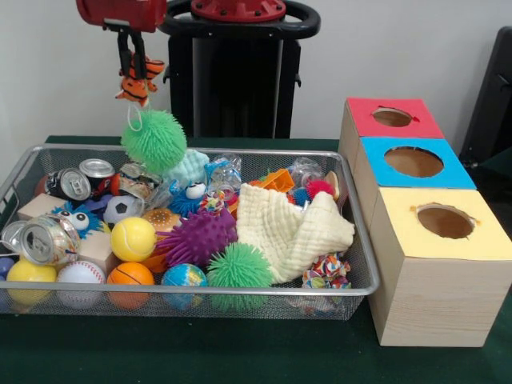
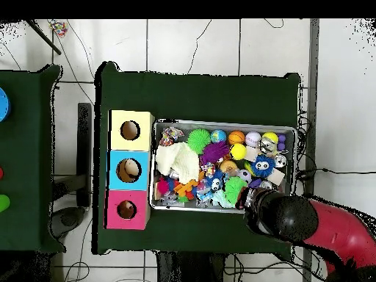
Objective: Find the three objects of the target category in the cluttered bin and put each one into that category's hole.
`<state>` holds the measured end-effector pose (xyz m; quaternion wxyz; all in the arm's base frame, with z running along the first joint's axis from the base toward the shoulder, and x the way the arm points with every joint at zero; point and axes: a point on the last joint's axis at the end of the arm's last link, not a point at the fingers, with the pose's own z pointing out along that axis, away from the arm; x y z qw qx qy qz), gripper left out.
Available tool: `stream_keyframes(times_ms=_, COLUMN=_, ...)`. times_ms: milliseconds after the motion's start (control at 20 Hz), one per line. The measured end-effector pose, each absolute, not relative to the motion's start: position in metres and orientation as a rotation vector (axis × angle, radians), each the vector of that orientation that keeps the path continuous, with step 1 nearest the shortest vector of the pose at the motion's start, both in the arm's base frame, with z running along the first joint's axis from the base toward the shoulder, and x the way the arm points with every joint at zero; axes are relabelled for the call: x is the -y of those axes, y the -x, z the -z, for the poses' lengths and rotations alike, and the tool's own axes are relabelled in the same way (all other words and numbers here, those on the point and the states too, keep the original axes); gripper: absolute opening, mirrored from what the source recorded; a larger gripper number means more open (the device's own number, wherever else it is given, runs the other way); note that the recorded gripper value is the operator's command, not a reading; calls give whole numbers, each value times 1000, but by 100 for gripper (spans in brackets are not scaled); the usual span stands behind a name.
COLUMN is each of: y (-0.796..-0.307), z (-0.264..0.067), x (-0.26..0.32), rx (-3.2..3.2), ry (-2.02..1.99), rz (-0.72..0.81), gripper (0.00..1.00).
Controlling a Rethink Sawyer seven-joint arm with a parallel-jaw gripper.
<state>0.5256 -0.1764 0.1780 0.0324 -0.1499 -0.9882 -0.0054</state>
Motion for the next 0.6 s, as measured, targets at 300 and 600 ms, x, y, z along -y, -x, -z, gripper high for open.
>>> stream_keyframes(times_ms=300, y=-549, z=-183, x=188, rx=3045, ry=468, rz=20, gripper=0)
stream_keyframes(times_ms=600, y=-567, z=-186, x=194, rx=3058, ry=467, rz=24, gripper=0)
